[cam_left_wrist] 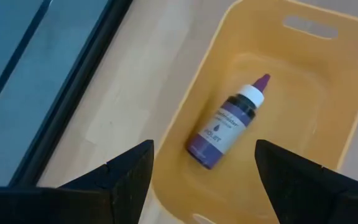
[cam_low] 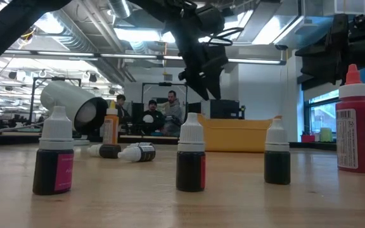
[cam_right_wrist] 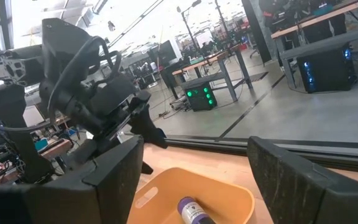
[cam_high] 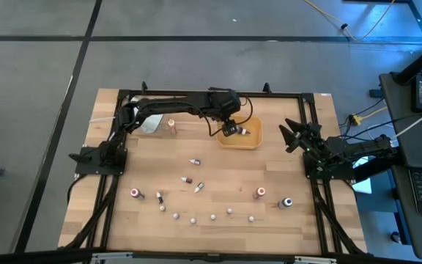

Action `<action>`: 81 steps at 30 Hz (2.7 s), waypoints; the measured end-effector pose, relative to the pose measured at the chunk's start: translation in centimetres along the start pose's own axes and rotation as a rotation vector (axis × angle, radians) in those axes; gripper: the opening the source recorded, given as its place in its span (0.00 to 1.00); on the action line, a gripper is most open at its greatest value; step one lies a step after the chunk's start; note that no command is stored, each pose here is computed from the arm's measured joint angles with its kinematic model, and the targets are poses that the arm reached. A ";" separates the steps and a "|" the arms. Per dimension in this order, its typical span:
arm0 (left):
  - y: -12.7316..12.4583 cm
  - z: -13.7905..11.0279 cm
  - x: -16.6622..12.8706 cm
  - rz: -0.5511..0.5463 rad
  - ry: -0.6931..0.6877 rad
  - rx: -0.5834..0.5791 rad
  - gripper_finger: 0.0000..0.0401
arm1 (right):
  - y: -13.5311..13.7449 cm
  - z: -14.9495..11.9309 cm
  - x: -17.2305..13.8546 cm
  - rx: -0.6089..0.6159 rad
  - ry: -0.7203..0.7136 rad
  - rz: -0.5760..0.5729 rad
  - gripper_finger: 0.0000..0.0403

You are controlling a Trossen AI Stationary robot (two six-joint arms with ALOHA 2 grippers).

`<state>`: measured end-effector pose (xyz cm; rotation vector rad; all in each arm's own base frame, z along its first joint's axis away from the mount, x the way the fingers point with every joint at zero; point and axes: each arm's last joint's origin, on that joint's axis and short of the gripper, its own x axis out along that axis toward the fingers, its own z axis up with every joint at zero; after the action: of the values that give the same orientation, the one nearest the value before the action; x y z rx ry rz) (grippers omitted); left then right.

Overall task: Pick & Place food coloring
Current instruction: Put the large violet food coloring bottles into the yellow bin

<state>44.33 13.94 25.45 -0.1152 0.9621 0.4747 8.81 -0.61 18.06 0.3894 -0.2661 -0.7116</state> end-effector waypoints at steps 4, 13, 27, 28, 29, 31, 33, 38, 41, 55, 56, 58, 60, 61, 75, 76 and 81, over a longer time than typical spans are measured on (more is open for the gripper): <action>-0.2 0.0 0.0 -0.092 0.004 0.057 0.67 | 0.0 0.0 0.0 0.000 0.000 0.000 0.72; -2.9 1.4 0.3 -0.273 -0.219 0.425 0.67 | -0.1 -0.4 0.0 -0.042 0.030 -0.009 0.72; -2.7 0.3 4.8 -0.245 -0.171 0.492 0.67 | -0.2 -0.5 0.0 -0.052 0.036 -0.012 0.72; -2.6 0.2 5.3 -0.242 -0.163 0.491 0.67 | -0.2 -0.5 0.0 -0.055 0.038 -0.013 0.72; -2.4 -0.1 5.8 -0.245 -0.146 0.495 0.67 | -0.2 -0.5 0.0 -0.053 0.037 -0.013 0.72; -2.5 -0.5 6.8 -0.246 -0.124 0.501 0.67 | -0.2 -0.6 0.0 -0.056 0.041 -0.014 0.72; -2.5 -0.8 7.5 -0.248 -0.110 0.502 0.67 | -0.2 -0.6 0.0 -0.057 0.041 -0.014 0.72; -2.7 -1.3 8.7 -0.246 -0.093 0.509 0.67 | -0.2 -0.6 0.0 -0.061 0.045 -0.015 0.72; -2.6 -1.5 9.1 -0.207 -0.073 0.534 0.67 | -0.2 -0.7 0.0 -0.062 0.046 -0.016 0.72; -2.6 -2.9 10.8 -0.189 0.021 0.536 0.66 | -0.3 -0.8 0.0 -0.074 0.054 -0.018 0.72; -2.6 -2.9 10.8 -0.187 0.019 0.536 0.65 | -0.3 -0.8 0.0 -0.075 0.054 -0.018 0.72; -2.6 -2.8 10.7 -0.184 0.010 0.536 0.62 | -0.3 -0.8 0.0 -0.075 0.055 -0.019 0.72; -2.6 -2.8 10.7 -0.173 0.014 0.536 0.58 | -0.3 -0.8 0.0 -0.076 0.055 -0.019 0.72; -2.5 -2.8 10.7 -0.160 0.017 0.537 0.56 | -0.3 -0.8 0.0 -0.076 0.054 -0.018 0.72; -3.5 -2.7 10.0 -0.114 0.021 0.559 0.34 | -0.3 -0.8 0.0 -0.078 0.055 -0.018 0.72; -3.6 -2.5 9.5 -0.106 0.016 0.562 0.34 | -0.3 -0.8 0.0 -0.078 0.054 -0.018 0.72; -3.5 -0.4 5.1 -0.093 -0.088 0.508 0.34 | -0.2 -0.6 0.0 -0.059 0.043 -0.014 0.72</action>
<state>47.98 12.46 20.70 0.3158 0.9599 0.1383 8.90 -0.59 17.41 0.3508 -0.2013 -0.7225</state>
